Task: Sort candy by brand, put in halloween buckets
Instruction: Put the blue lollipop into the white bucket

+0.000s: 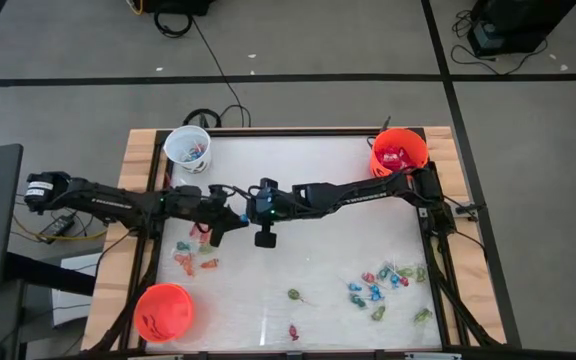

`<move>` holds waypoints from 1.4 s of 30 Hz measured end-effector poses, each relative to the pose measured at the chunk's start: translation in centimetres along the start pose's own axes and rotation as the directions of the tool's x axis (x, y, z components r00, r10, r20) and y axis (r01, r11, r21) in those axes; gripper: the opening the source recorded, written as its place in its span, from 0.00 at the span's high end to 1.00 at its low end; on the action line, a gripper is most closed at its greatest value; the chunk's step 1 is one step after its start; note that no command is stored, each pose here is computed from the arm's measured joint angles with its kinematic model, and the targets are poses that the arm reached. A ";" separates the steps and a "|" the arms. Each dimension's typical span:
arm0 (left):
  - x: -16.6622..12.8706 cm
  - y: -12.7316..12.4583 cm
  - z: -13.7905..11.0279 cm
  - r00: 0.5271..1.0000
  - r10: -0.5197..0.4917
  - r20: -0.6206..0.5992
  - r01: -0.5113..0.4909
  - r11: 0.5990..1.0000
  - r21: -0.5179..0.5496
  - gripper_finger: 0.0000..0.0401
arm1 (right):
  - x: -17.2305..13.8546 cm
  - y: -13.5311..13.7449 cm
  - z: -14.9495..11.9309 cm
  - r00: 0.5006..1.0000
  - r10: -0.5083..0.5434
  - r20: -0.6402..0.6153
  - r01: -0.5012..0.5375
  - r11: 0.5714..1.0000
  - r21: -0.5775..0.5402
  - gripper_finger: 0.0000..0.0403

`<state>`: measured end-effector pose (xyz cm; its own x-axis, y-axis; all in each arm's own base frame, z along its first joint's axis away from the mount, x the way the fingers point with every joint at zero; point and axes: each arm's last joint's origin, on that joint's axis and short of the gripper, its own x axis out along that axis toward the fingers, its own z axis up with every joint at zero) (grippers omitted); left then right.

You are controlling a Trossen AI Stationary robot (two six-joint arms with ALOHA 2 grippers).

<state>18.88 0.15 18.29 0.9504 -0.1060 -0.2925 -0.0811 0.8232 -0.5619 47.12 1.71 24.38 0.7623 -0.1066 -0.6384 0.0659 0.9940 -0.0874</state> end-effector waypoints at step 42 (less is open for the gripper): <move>-9.3 16.2 13.2 0.339 0.800 -0.495 -0.935 0.229 -0.271 0.82 | -0.1 -8.7 -3.9 0.931 0.126 -0.342 -0.003 0.941 0.339 0.50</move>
<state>12.73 21.86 22.10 0.1087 0.3461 -0.9319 -0.9886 0.1360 -0.0648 43.95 -7.05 22.17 0.4975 0.0175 -0.8673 0.2779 0.9439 0.1785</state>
